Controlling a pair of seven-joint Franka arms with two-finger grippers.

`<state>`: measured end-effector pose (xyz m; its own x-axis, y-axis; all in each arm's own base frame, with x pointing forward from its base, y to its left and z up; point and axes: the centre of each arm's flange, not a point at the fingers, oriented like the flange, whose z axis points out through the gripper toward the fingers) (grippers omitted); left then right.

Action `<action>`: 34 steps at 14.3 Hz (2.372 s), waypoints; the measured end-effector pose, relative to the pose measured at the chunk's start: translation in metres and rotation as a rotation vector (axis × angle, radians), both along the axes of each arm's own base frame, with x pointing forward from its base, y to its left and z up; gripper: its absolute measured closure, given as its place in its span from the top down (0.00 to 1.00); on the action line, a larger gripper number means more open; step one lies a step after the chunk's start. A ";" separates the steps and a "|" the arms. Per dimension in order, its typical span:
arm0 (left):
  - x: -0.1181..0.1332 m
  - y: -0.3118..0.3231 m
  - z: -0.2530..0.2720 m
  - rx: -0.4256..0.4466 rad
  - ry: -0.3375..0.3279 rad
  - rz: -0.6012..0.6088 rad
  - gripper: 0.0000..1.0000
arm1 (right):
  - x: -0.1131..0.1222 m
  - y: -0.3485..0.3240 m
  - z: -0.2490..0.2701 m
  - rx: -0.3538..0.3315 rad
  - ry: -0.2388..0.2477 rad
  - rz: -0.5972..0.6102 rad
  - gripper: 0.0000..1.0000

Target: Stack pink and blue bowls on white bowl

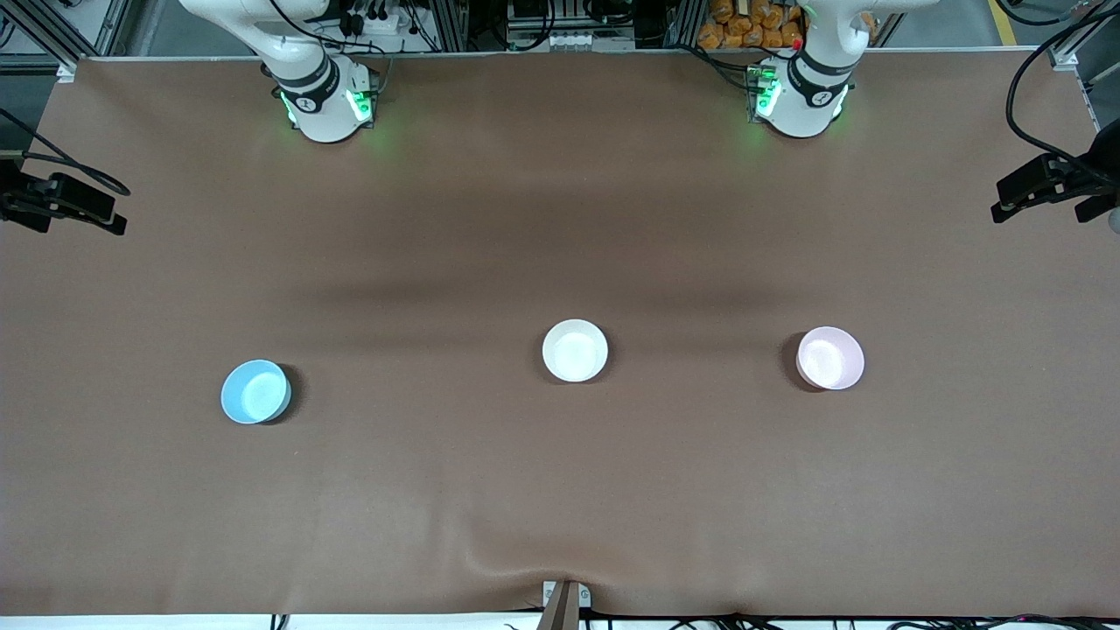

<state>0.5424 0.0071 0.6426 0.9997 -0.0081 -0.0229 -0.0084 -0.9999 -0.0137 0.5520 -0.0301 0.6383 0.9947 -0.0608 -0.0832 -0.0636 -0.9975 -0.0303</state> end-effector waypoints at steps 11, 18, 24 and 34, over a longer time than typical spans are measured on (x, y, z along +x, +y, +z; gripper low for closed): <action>0.025 0.013 -0.049 0.001 0.080 0.003 1.00 | 0.000 0.000 0.000 0.000 0.000 0.000 1.00; 0.081 0.031 -0.207 0.005 0.083 -0.023 1.00 | 0.023 -0.001 -0.016 -0.005 -0.049 -0.004 1.00; 0.076 0.018 -0.289 0.005 0.052 -0.052 1.00 | 0.087 -0.002 -0.099 -0.015 -0.100 -0.008 1.00; 0.083 -0.002 -0.397 -0.002 0.024 -0.089 0.95 | 0.127 -0.017 -0.259 -0.026 0.046 -0.032 1.00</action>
